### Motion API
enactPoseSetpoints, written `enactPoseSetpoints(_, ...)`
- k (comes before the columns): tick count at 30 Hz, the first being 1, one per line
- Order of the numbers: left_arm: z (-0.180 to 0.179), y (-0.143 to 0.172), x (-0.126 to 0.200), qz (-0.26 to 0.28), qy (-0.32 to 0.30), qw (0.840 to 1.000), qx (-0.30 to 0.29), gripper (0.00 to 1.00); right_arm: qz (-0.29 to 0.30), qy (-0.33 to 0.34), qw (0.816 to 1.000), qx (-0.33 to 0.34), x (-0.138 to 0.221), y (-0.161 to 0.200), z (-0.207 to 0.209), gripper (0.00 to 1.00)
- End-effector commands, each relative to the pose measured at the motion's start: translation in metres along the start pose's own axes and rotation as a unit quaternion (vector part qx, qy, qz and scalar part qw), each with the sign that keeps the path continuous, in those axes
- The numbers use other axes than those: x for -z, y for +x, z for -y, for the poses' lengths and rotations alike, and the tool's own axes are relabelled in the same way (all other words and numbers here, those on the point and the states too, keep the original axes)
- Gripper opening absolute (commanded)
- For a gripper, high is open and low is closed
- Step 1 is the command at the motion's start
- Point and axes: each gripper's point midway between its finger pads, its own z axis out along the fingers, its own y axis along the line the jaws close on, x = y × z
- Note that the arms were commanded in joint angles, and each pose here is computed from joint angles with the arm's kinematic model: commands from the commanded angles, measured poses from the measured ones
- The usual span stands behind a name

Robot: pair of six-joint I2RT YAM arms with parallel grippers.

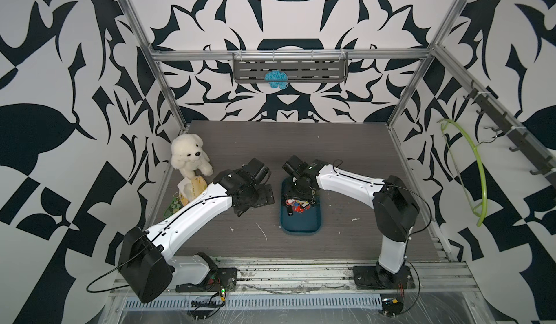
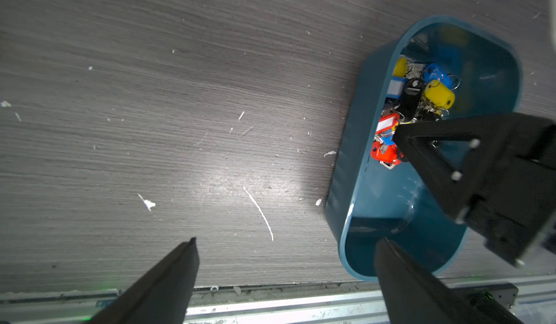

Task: Take the keys out of the storage box
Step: Pick up the key from the storage box.

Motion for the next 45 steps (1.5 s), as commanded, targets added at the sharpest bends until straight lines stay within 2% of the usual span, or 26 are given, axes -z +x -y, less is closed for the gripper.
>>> enactPoseSetpoints(1,0.005,-0.013,0.020,0.039,0.024,0.999,-0.016,0.99,0.009,-0.009,1.000,0.000,0.010,-0.004,-0.005,0.35)
enactPoseSetpoints(14,0.002,-0.014,0.025,0.064,0.036,0.997,-0.013,0.99,-0.005,0.013,1.000,-0.003,-0.008,0.003,0.007,0.34)
enactPoseSetpoints(30,-0.002,-0.010,0.020,0.058,0.034,0.998,-0.006,0.99,-0.012,0.023,1.000,-0.008,-0.023,0.004,0.017,0.34)
enactPoseSetpoints(45,-0.004,-0.005,0.013,0.047,0.032,0.998,-0.002,0.99,0.002,0.022,1.000,-0.007,-0.024,-0.007,0.019,0.20)
